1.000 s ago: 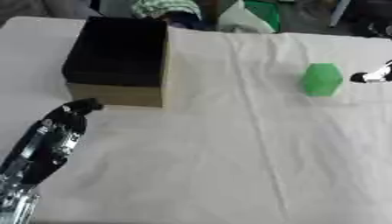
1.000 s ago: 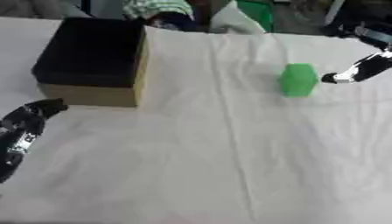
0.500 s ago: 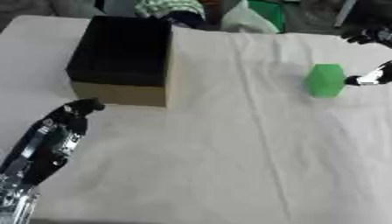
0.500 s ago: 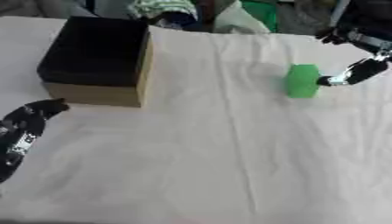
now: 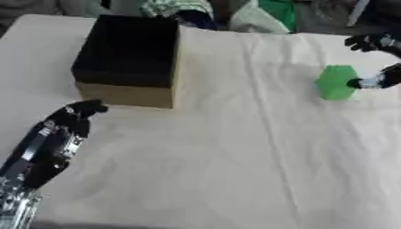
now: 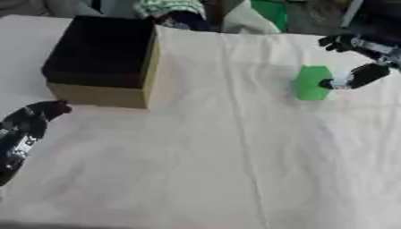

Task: Pick up objects on the table and place them in the box.

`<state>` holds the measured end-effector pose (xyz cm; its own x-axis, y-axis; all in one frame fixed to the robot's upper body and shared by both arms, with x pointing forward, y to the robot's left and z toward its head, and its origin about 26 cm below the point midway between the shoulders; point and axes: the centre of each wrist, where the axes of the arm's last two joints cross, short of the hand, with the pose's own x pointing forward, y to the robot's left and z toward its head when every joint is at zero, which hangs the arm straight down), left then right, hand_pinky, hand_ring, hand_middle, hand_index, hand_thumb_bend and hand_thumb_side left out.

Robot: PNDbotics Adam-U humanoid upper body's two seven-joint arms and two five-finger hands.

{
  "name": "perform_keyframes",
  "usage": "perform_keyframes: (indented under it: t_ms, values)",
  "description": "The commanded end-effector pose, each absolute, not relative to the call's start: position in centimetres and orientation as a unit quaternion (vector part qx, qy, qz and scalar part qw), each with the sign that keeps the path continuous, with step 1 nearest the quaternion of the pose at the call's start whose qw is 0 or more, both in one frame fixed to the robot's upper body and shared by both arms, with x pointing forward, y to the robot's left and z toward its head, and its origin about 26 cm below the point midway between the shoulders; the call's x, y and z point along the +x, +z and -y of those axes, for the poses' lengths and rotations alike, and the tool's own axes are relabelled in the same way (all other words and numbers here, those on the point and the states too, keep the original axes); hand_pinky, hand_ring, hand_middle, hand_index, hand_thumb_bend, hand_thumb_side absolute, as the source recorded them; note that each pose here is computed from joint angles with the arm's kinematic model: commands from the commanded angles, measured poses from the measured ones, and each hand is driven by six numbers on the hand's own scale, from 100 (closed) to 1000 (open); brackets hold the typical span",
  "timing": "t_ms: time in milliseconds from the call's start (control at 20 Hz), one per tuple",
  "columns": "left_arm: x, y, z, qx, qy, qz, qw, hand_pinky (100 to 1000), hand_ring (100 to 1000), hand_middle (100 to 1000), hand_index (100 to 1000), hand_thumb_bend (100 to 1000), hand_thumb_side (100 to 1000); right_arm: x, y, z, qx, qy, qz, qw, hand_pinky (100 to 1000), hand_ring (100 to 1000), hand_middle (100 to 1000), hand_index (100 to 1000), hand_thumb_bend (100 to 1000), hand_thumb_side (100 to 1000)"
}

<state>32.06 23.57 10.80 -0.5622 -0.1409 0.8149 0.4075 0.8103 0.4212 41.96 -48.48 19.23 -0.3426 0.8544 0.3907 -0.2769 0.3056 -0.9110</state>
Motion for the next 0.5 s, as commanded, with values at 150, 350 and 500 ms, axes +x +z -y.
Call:
perform_keyframes:
  t_ms: [150, 350, 500]
  values:
    - [32.2, 11.7, -23.8, -0.077, -0.306, 0.837, 0.448, 1000, 958, 736, 844, 100, 671, 41.7, 20.3, 49.4, -0.194, 0.641, 0.578, 0.466, 956, 935, 919, 975, 470, 262]
    - [32.2, 11.7, -23.7, -0.077, -0.306, 0.836, 0.449, 1000, 958, 736, 845, 100, 672, 41.8, 19.8, 49.4, -0.192, 0.639, 0.577, 0.471, 956, 933, 916, 975, 456, 269]
    - [32.2, 11.8, -23.7, -0.077, -0.307, 0.836, 0.448, 1000, 958, 736, 844, 100, 672, 41.8, 19.5, 49.5, -0.190, 0.637, 0.577, 0.475, 956, 933, 913, 974, 447, 276]
